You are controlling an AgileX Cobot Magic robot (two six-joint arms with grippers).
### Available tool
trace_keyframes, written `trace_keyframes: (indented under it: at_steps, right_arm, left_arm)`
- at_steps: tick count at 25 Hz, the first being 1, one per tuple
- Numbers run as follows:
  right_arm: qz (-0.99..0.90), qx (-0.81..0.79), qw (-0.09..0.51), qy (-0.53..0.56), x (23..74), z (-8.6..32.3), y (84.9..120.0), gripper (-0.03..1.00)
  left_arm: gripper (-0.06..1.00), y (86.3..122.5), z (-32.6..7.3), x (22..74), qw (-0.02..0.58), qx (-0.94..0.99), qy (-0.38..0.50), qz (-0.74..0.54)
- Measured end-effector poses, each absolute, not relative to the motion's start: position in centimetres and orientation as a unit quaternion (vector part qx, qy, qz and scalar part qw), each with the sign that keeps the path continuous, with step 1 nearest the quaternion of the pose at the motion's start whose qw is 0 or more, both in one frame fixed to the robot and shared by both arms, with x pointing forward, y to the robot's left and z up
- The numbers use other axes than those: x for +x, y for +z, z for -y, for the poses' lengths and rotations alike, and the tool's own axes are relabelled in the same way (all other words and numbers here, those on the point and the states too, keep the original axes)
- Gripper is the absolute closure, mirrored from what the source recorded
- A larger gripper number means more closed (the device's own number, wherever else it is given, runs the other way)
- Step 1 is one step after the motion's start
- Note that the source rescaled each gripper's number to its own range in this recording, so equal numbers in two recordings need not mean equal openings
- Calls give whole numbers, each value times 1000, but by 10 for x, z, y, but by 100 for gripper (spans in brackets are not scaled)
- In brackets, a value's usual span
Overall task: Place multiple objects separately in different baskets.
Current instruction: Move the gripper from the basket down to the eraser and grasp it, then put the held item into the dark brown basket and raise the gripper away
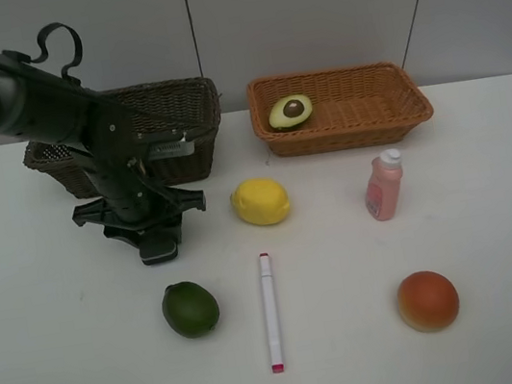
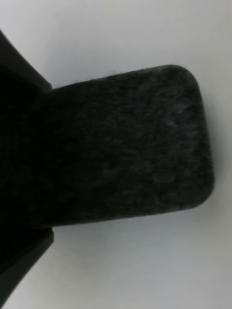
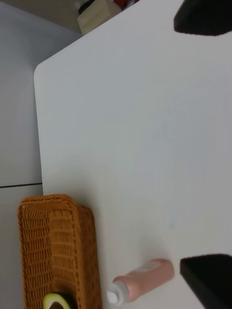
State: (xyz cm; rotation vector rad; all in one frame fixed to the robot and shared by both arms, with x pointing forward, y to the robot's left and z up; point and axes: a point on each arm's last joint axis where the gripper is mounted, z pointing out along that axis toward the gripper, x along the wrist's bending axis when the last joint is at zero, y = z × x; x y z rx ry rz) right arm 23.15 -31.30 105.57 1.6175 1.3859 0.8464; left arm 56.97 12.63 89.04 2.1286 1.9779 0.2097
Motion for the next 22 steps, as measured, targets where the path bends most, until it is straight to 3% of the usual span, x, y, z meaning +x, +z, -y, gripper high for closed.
trace_keyframes:
  at_steps: [7, 12, 17, 22]
  right_arm:
    - [-551, 643, 412, 336, 232, 313, 1056, -3]
    - [-551, 643, 412, 336, 232, 313, 1056, -3]
    - [-551, 643, 412, 336, 232, 313, 1056, -3]
    - [-551, 643, 412, 336, 232, 313, 1056, -3]
  left_arm:
    - [59, 984, -132, 554, 197, 752, 114, -618]
    - [59, 1018, -143, 587, 290, 730, 173, -594]
    - [59, 1010, -162, 646, 337, 690, 217, -604]
    - [55, 973, -165, 683, 320, 691, 220, -610]
